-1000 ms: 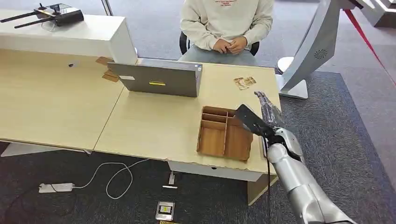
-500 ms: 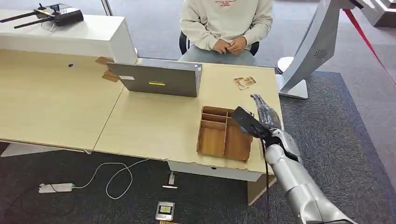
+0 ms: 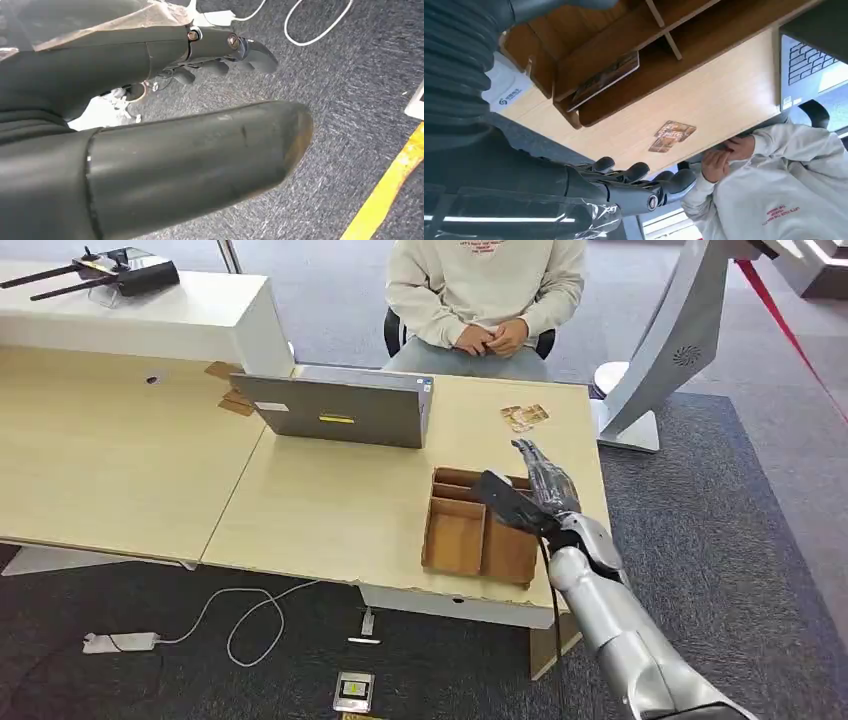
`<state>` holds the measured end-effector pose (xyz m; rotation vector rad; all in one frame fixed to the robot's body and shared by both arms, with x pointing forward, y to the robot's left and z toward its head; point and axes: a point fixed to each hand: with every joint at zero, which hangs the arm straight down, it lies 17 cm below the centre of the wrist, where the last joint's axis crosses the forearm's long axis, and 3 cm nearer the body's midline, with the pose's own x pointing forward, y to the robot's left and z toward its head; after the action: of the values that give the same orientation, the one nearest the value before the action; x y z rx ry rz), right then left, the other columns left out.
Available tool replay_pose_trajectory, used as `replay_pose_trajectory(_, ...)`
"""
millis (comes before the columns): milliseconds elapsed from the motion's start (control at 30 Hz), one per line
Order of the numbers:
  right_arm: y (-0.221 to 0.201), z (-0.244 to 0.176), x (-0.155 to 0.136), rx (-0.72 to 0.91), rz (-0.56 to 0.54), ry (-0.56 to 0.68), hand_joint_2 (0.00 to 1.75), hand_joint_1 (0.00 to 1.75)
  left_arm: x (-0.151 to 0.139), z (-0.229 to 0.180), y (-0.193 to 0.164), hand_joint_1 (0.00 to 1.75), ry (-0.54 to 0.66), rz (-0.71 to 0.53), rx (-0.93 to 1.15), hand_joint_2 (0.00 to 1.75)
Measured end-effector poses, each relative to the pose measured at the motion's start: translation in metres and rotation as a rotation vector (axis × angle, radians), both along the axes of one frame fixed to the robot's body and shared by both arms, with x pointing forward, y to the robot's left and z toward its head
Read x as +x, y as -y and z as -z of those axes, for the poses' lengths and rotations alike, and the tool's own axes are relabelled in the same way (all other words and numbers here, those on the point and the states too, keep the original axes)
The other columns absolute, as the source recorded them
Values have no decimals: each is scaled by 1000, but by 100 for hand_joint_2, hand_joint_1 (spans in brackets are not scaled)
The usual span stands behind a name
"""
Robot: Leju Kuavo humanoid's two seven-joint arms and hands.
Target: Pass the card to the sensor for recognition and then transmit it.
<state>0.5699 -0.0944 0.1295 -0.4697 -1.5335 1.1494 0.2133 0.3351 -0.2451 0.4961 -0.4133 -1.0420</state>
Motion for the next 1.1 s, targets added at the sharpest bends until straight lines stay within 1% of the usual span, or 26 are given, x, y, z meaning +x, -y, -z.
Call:
replay_pose_trajectory(433,-16,-3,-2,1,-28,3,175,0,-5,1,-2,0,5,-21,0,0)
replay_pose_trajectory(1100,2,8,5,-16,17,-19,175,0,-7,1,-6,0,9,-45,4,0)
